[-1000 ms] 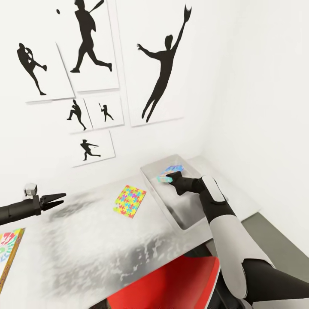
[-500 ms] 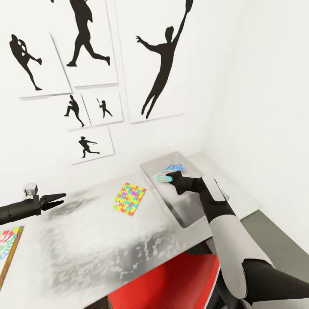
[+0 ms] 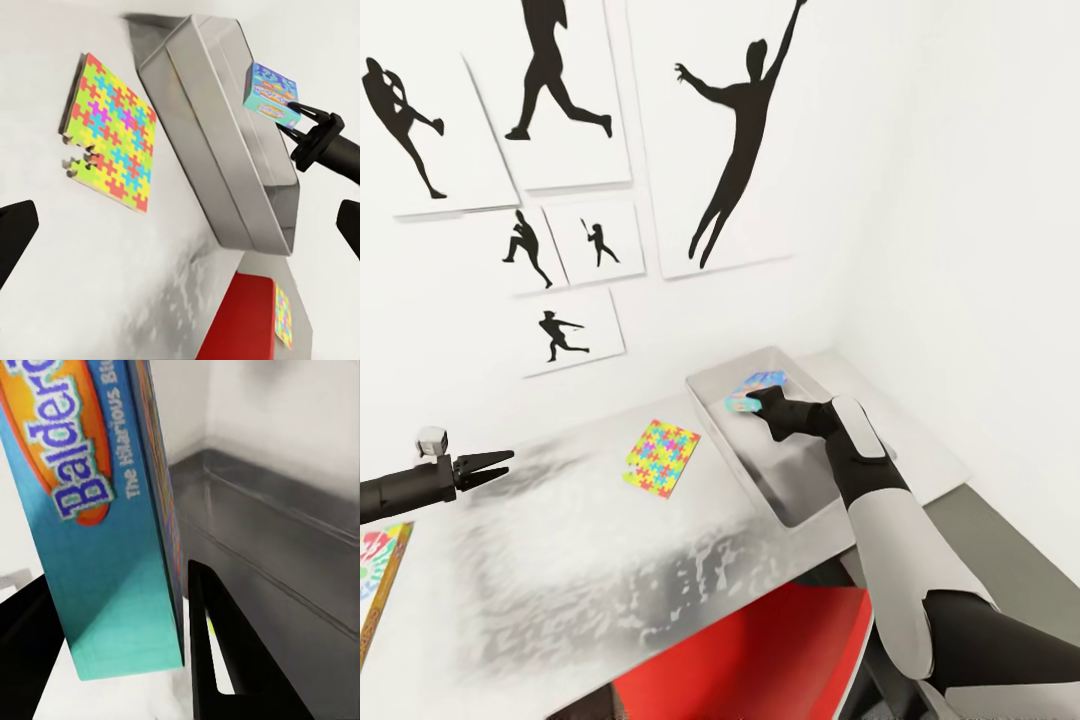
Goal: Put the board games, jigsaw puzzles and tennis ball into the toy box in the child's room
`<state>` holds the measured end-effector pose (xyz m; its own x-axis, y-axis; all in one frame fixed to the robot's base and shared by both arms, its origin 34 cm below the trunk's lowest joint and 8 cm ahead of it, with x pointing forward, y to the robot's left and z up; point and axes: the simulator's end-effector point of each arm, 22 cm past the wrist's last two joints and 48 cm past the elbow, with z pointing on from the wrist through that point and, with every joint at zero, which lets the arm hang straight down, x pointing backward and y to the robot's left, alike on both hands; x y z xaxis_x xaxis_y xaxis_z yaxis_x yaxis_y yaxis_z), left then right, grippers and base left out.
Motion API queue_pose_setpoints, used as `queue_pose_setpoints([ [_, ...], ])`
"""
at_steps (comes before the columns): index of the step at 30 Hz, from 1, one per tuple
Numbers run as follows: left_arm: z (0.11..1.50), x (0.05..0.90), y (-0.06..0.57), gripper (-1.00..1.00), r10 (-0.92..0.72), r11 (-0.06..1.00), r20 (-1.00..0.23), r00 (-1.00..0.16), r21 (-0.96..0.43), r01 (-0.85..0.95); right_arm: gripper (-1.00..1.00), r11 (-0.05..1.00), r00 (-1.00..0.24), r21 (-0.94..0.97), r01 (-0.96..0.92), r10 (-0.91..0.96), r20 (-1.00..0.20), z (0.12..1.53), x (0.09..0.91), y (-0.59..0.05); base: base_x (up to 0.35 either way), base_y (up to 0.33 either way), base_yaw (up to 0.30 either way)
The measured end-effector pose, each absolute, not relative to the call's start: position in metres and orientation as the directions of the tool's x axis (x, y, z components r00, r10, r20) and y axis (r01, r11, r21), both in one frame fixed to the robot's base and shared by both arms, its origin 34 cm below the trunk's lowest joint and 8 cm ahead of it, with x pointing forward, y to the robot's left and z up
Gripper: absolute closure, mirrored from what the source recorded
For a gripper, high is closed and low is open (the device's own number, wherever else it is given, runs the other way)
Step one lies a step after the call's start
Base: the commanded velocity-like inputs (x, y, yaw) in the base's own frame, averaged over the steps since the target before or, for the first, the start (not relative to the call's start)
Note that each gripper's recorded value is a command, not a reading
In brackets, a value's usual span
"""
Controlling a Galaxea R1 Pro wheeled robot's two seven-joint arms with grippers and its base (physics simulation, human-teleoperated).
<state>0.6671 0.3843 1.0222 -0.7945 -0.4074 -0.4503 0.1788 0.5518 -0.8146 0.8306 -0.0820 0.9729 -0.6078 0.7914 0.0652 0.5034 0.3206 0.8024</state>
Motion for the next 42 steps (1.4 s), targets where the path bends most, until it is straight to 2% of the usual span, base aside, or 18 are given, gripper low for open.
queue_pose_setpoints([
  [42, 0.984, 0.667, 0.385, -1.00, -0.406, 0.554, -0.396, -0.824, -0.824, 0.123, 1.00, 0.320, -0.603, 0.779, 0.540, 0.792, 0.093, 0.936, 0.837, -0.081, 0.000, 0.000, 0.000],
])
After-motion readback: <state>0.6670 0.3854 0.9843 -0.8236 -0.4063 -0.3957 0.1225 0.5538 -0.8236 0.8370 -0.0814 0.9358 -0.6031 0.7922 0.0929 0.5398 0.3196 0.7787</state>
